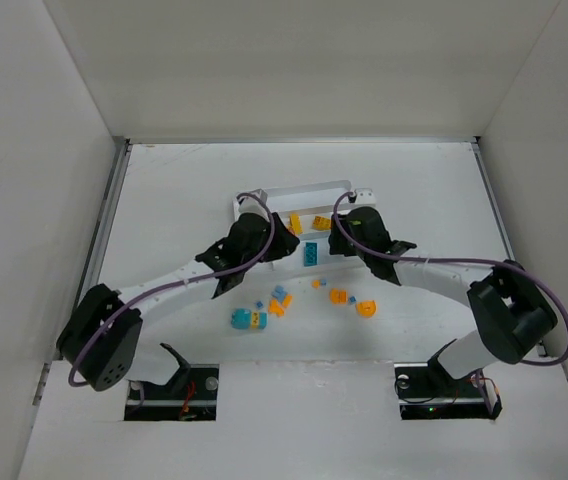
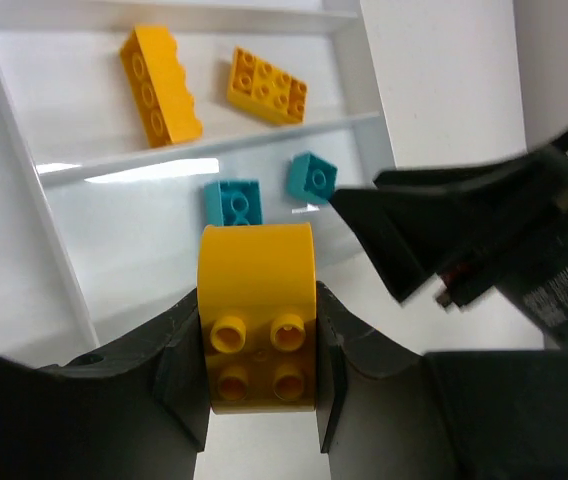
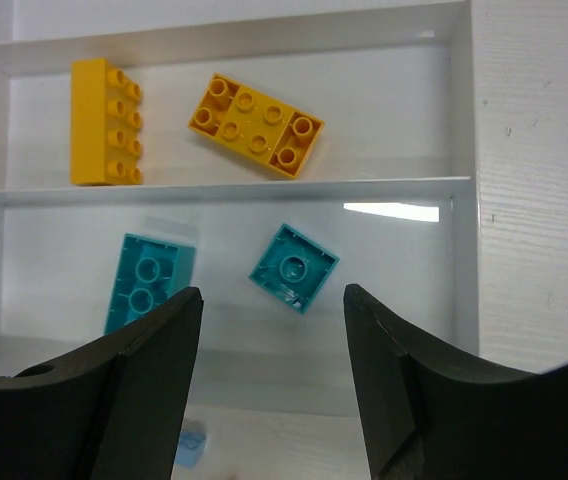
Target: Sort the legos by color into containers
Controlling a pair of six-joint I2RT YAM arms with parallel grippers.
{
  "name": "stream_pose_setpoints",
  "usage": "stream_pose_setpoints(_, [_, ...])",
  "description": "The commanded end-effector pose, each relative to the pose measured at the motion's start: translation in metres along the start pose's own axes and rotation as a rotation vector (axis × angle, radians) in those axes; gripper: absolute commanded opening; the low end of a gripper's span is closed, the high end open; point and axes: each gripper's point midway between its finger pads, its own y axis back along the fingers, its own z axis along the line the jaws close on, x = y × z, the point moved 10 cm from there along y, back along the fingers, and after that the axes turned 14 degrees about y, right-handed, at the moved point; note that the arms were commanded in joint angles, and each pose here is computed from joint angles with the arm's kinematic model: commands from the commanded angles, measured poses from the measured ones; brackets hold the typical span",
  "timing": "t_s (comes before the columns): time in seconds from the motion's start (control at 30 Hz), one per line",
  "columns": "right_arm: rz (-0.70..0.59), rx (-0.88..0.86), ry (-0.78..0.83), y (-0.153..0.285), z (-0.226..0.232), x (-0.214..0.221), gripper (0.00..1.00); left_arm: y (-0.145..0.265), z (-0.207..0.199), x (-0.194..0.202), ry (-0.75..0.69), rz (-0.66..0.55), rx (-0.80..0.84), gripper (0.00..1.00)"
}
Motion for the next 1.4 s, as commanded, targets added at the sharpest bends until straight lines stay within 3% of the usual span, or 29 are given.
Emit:
stream_pose_setpoints(0.0, [-0.109,-0.004,-0.028,0.02,0.003,-0.021,0.65,-0.017,-0.011,-0.024,-0.055,-0.094,-0.034,0.16])
stream_pose_setpoints(0.33, [-0.238,-0.025,-0.045,0.072,0.012,-0.004,0.64,-0.075,0.011,-0.047,-0.128,-0.159,-0.241,0.16])
stream_pose_setpoints(0.7, [-0.266,-0.137,-0.031,0.104,0.041,0.018,0.65,-0.103,0.017,-0.049,-0.148,-0.193,-0.268,0.16])
stream_pose_setpoints(0.77, [-0.259,-0.133,-0.021,0.103,0.046,0.019,0.68,-0.105,0.018,-0.047,-0.152,-0.186,-0.273,0.21])
stream_pose_setpoints(0.93, [-0.24,-0.151,0.024,0.101,0.064,0.02,0.76,-0.1,0.016,-0.046,-0.16,-0.215,-0.269,0.45])
stream_pose_setpoints(1.13, [-0.257,-0.198,0.025,0.108,0.08,0.018,0.76,-0.082,0.002,-0.051,-0.159,-0.234,-0.224,0.5])
stream_pose_setpoints(1.27, [-0.266,-0.228,0.005,0.115,0.088,0.016,0.63,-0.063,-0.005,-0.053,-0.147,-0.244,-0.196,0.48])
stream_pose_setpoints(1.37, [-0.26,-0.271,0.028,0.119,0.103,0.018,0.42,-0.039,-0.013,-0.058,-0.123,-0.274,-0.15,0.38])
